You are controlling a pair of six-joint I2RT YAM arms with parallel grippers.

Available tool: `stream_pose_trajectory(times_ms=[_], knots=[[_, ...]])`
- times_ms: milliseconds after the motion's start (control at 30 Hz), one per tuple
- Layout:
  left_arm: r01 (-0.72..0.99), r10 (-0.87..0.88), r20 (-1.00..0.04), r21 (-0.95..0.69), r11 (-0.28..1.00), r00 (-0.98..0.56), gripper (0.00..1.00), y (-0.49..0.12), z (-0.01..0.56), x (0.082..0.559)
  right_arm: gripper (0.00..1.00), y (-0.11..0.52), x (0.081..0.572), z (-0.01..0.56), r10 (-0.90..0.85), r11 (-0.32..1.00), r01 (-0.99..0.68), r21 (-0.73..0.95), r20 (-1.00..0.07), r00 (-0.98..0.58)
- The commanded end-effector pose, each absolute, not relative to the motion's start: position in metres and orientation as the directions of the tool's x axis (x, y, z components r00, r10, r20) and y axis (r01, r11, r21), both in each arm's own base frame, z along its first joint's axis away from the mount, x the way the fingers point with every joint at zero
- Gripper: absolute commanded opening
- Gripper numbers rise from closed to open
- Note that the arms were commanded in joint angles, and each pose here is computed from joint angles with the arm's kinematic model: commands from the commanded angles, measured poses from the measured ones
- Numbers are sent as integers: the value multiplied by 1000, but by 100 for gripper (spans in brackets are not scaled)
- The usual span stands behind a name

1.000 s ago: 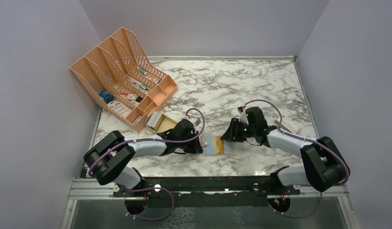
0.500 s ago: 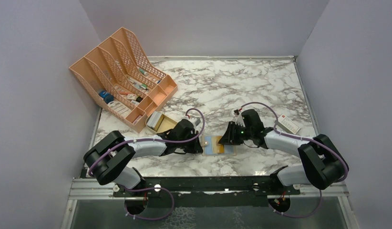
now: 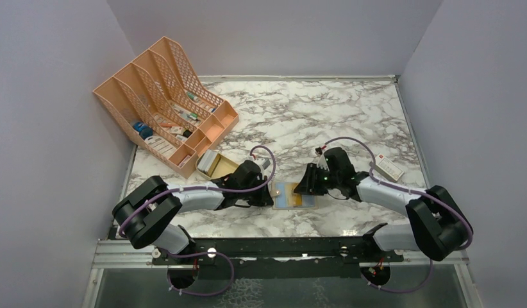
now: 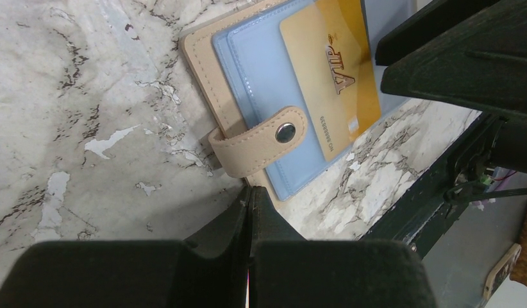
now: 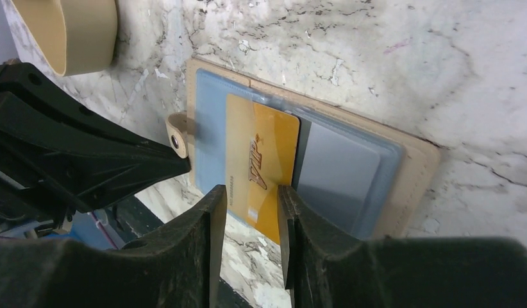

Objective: Put the credit cards into the card holder
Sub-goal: Insert the credit card into the card holder.

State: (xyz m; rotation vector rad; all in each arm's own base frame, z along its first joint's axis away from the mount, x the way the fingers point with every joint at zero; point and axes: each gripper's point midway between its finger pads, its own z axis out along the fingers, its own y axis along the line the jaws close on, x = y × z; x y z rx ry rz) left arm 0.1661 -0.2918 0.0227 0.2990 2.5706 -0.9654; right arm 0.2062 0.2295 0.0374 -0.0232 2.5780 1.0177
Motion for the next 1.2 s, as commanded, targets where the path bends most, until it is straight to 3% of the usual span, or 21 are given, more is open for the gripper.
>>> stream_pose_trajectory(times_ms=[0,1167], knots=[[334,63,-427,-599,728,-902,0,-293,26,163,36,217,213,48,141,790,-139,597,-399,-906],[327,51,-418,-625,708,-907,0,-301,28,163,33,263,197,33,67,718,-200,666,-353,-933]])
